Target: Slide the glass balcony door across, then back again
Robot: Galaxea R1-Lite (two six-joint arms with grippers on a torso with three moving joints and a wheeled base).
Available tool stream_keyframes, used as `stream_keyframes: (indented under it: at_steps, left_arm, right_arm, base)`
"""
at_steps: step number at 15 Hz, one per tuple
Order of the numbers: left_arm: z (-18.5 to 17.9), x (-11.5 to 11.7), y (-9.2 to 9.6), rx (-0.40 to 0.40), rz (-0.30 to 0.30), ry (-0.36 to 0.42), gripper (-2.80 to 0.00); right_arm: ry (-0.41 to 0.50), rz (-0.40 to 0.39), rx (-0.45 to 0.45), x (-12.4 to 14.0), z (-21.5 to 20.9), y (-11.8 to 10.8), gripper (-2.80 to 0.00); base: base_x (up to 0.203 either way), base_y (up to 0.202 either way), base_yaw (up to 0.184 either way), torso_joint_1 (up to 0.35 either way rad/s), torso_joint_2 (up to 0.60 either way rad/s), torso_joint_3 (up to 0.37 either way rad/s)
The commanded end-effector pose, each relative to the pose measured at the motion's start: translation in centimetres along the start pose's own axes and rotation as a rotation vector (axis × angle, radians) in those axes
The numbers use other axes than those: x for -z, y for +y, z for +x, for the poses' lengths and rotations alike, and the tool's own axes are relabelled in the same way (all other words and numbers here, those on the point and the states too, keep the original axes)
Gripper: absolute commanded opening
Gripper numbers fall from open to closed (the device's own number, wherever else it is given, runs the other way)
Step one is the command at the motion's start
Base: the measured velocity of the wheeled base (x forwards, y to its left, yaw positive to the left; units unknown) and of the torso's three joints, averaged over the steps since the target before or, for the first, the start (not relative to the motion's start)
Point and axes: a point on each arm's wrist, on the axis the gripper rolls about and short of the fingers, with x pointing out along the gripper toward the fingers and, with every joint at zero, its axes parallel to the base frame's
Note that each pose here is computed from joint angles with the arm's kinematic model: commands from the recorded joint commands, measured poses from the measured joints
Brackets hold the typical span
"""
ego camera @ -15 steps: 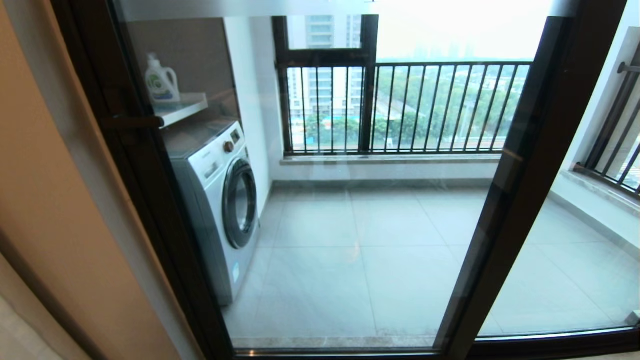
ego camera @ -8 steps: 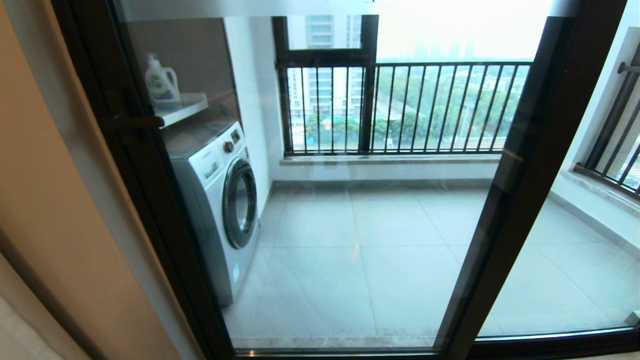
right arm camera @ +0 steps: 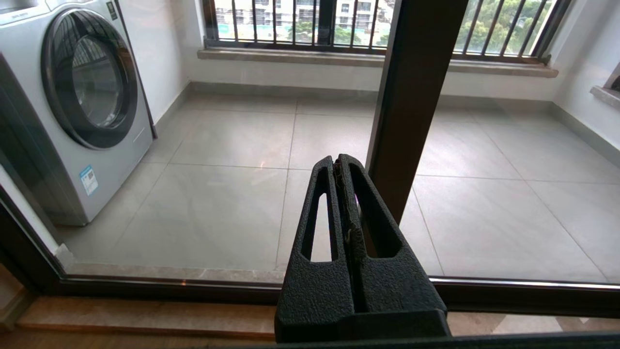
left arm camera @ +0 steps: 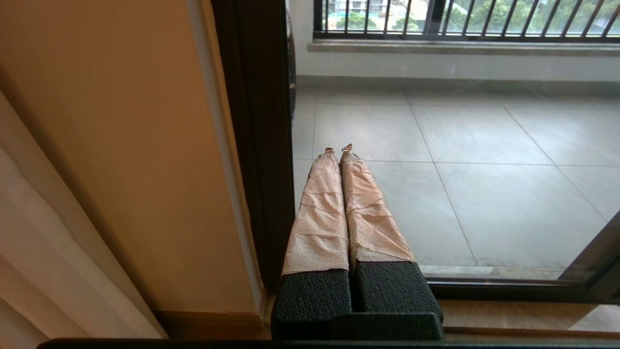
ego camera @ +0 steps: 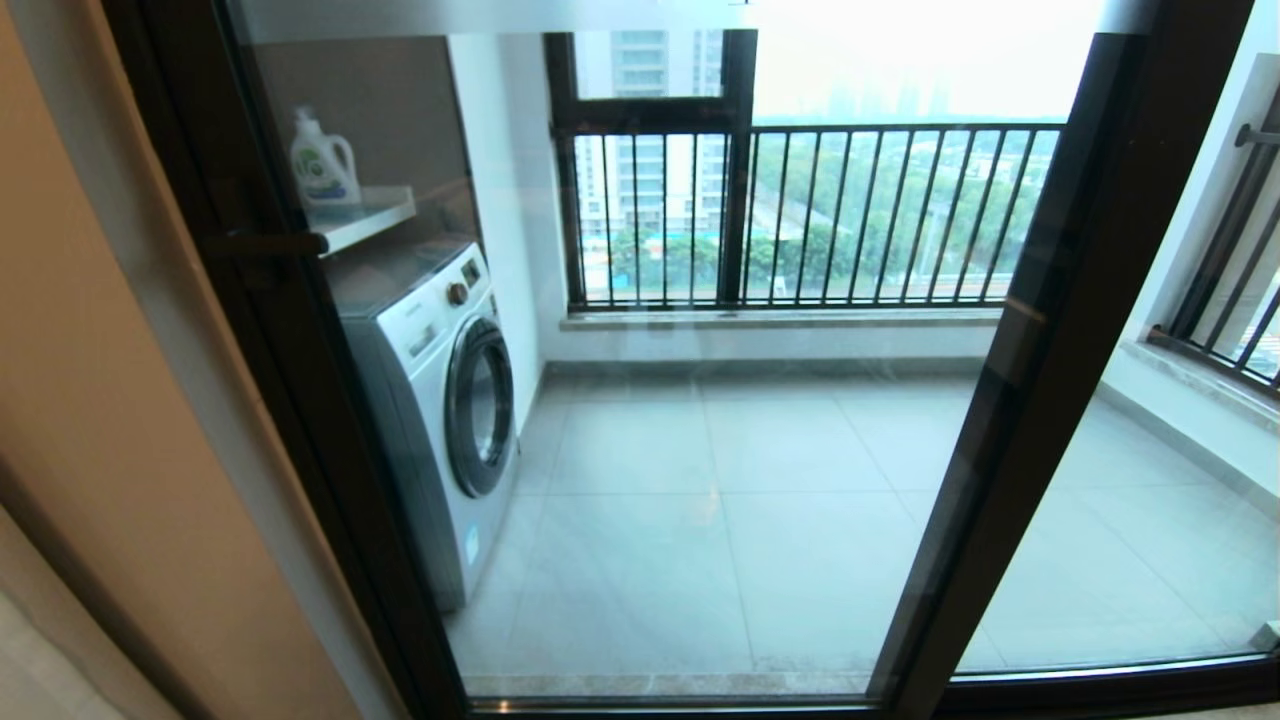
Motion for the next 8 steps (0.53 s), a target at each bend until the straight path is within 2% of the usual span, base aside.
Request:
stream_keyframes:
  at_steps: [1,8]
  left_arm:
    - [0.01,-0.01,0.00,0.000,-0.001,0.001,-2.80]
    - [0.01,-0.01,0.00,0.000,-0.001,0.001,-2.80]
  right_arm:
    - [0.012,0.009,0.002,0.33,0.09,0.01,-2.80]
    - [0.010,0.014,0.002,0.31,0.09,0.01,-2.80]
  base:
    - [0.000,0.000,0.000,0.000,0.00,0.000]
    - [0.000,0.000,0.000,0.000,0.00,0.000]
